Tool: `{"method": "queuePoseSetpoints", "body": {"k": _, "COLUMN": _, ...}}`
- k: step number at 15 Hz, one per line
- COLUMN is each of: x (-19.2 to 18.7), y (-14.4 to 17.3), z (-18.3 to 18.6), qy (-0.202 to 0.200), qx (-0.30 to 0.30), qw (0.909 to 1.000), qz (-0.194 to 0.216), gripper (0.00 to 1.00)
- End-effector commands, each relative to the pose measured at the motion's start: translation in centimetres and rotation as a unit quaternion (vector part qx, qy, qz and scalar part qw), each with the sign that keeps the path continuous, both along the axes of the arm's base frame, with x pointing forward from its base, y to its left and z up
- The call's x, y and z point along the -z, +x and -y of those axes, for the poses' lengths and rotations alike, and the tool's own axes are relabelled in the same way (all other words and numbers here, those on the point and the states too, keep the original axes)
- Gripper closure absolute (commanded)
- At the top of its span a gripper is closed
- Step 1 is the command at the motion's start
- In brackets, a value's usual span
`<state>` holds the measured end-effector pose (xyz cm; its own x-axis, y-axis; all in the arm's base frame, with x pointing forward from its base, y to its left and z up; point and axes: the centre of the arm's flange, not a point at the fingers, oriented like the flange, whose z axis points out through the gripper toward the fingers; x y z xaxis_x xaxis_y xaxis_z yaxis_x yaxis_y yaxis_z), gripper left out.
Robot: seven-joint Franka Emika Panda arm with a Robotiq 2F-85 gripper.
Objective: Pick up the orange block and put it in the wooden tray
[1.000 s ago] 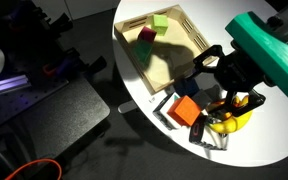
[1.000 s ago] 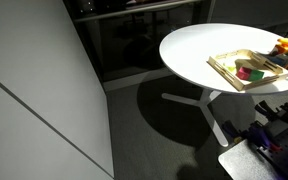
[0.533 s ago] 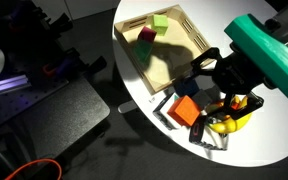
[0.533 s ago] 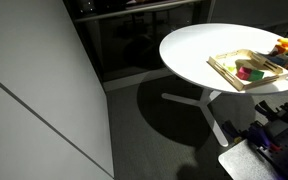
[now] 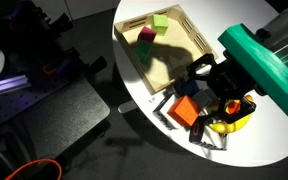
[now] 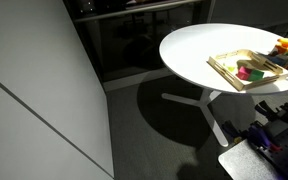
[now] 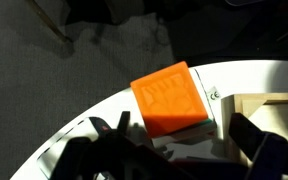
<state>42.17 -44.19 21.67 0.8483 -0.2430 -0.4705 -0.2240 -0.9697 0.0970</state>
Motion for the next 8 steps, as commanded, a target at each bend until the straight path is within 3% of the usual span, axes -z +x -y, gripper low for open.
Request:
{"method": "queuePoseSetpoints", "body": {"k": 1, "x": -0.02, "y": -0.65, "z": 0.43, "qy": 0.001, "qx": -0.011, "qw": 0.9999, "qz": -0.003, "gripper": 0.0}}
{"method": "queuePoseSetpoints", "body": {"k": 3, "x": 0.13, "y": -0.69, "z": 0.46, "qy": 0.002, "qx": -0.009, "qw": 0.9999, "qz": -0.006, "gripper": 0.0}}
{"method": "queuePoseSetpoints", "body": {"k": 4, "x": 0.19, "y": -0.71, "z": 0.5, "qy": 0.002, "qx": -0.007, "qw": 1.0, "qz": -0.006, "gripper": 0.25}}
{"method": "queuePoseSetpoints", "body": {"k": 5, "x": 0.23, "y": -0.73, "z": 0.53, "qy": 0.002, "qx": -0.007, "qw": 1.0, "qz": -0.006, "gripper": 0.26}}
{"method": "queuePoseSetpoints", "body": {"k": 8, "x": 0.24, "y": -0.76, "z": 0.59, "qy": 0.003, "qx": -0.006, "qw": 1.0, "qz": -0.007, "gripper": 0.51}}
